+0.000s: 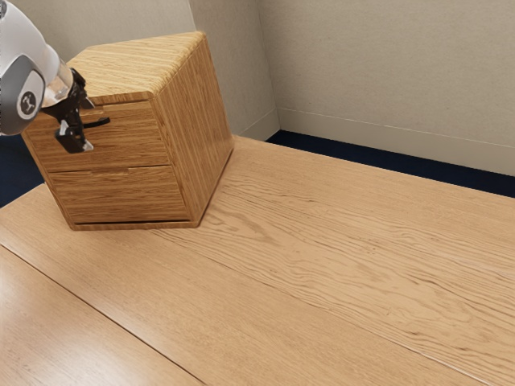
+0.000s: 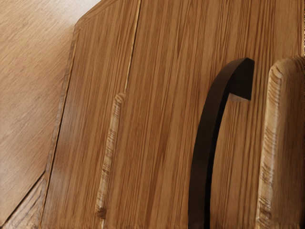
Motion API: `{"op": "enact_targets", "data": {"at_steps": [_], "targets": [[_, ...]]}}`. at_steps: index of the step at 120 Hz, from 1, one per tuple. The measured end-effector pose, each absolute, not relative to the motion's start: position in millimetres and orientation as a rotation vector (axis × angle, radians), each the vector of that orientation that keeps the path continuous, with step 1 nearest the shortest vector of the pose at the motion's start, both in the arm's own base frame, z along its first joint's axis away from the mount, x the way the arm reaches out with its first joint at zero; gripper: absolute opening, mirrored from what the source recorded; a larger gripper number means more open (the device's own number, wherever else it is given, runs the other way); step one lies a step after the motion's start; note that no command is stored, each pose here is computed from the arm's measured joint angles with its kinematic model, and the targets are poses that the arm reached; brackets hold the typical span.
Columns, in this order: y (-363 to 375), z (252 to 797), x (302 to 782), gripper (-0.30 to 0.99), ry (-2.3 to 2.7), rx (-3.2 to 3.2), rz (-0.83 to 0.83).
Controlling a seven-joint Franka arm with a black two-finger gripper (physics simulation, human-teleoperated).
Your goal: Pull the drawer handle with one arm to open the drawer
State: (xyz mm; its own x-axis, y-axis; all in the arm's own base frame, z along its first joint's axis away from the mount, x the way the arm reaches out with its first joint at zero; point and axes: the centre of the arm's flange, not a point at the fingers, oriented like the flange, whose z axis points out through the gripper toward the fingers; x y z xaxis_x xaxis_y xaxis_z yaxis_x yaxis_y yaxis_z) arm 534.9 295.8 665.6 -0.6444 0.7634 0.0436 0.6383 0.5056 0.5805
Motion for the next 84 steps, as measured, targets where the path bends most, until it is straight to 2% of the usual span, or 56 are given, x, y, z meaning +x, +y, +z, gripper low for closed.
{"op": "enact_targets", "data": {"at_steps": [84], "targets": [[310.9, 654.3, 528.1, 0.69, 2.580, 1.102, 0.820]]}}
